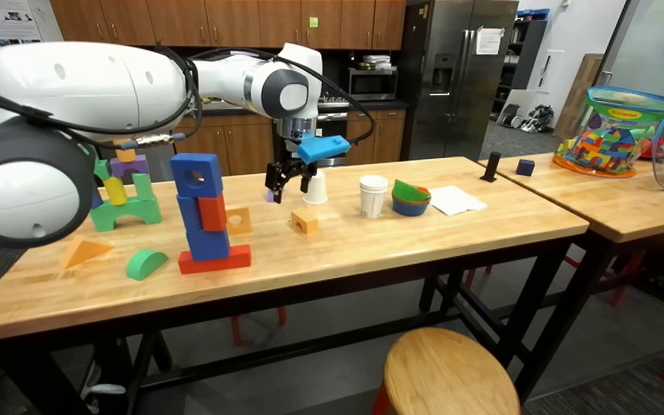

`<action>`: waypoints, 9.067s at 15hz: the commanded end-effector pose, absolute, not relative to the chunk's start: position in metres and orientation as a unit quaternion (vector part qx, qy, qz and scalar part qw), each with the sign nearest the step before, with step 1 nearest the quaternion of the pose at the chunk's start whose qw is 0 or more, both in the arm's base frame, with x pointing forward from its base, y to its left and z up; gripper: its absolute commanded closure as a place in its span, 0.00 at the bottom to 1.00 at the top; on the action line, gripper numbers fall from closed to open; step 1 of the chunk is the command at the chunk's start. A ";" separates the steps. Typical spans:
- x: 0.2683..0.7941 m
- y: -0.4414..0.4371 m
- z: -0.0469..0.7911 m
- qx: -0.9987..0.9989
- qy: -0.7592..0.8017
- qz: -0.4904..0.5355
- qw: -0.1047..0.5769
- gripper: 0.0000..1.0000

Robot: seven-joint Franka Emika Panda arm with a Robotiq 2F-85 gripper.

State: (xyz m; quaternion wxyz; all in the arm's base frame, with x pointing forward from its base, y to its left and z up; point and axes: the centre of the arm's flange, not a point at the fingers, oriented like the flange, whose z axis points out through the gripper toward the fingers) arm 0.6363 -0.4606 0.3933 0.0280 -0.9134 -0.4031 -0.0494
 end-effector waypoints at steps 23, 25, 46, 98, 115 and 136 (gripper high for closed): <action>0.667 -0.498 0.371 -0.927 -0.369 -0.062 0.015 0.00; 0.666 -0.498 0.370 -0.927 -0.369 -0.060 0.014 0.00; 0.645 -0.528 0.322 -0.934 -0.357 -0.015 -0.011 0.00; 0.550 -0.383 0.668 -0.914 -0.393 -0.104 0.017 0.60; 0.551 -0.383 0.666 -0.914 -0.393 -0.104 0.018 0.60; 0.558 -0.376 0.666 -0.912 -0.398 -0.097 0.017 0.85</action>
